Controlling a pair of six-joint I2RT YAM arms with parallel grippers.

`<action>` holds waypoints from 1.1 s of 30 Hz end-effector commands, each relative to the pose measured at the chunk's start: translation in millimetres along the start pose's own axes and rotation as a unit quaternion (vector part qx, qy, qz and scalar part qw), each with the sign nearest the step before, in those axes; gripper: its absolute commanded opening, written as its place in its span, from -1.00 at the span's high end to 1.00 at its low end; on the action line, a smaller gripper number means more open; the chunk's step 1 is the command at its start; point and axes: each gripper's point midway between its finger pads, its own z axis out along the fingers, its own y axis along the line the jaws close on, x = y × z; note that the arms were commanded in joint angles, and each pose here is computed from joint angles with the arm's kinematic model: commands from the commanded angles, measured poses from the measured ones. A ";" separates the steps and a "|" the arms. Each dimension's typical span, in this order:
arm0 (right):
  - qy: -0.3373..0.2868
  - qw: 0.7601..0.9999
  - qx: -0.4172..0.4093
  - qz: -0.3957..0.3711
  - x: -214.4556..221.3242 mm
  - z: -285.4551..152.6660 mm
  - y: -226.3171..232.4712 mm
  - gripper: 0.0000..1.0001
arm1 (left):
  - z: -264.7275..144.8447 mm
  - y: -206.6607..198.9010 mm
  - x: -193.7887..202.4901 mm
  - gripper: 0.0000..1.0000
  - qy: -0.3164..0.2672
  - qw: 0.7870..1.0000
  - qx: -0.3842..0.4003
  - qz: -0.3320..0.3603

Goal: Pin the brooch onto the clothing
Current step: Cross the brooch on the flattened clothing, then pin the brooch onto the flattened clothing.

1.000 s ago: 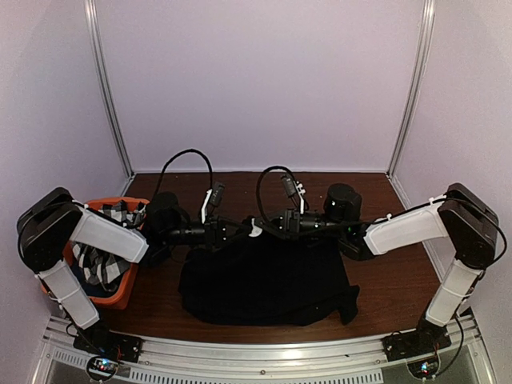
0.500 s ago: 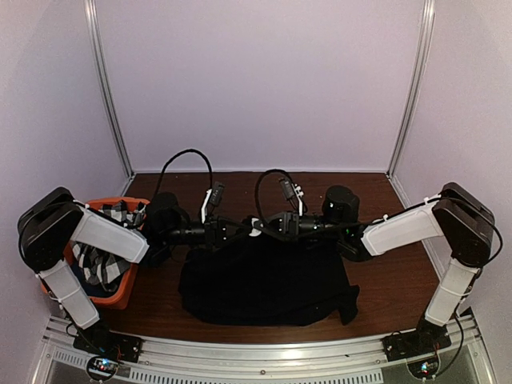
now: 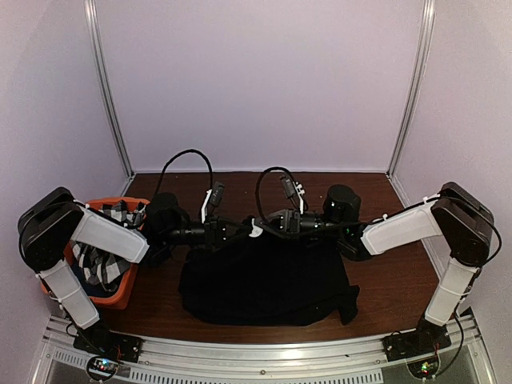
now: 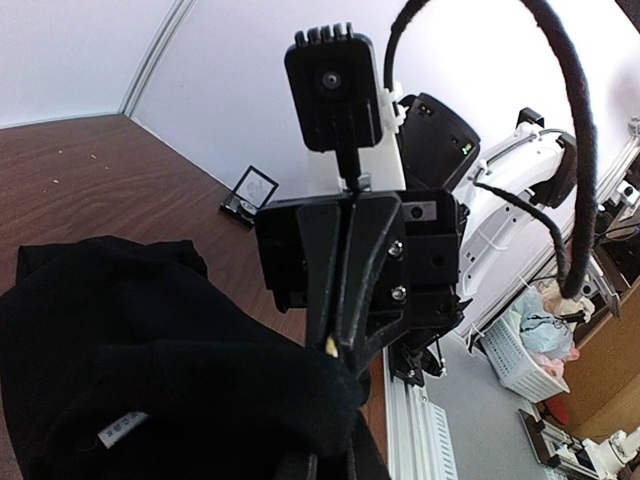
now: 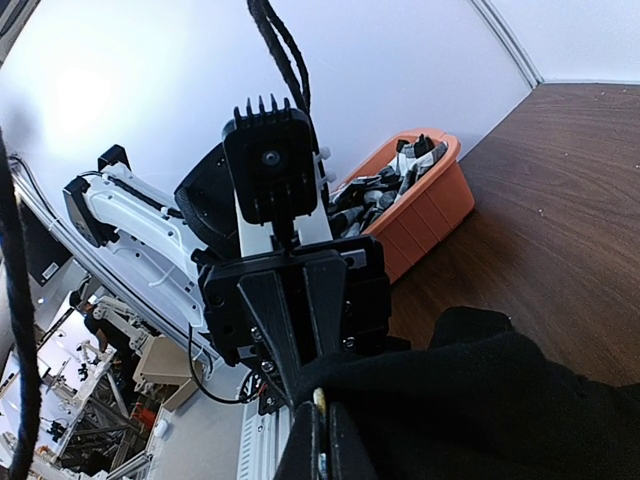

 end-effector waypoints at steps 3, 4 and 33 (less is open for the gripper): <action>-0.004 1.000 -0.002 -0.007 -7.3 1.6 2.4 1.00 | 0.9 -10.5 -5.9 0.88 -0.011 0.999 0.020 0.026; -0.001 1.000 -0.001 -0.009 -7.5 1.9 3.6 1.00 | 0.5 -11.0 -6.7 0.84 -0.011 0.999 0.019 0.028; 0.079 0.996 0.049 -0.009 14.8 -3.2 -7.3 1.00 | -114.3 77.7 -16.4 -0.95 -0.016 0.890 -0.456 -0.005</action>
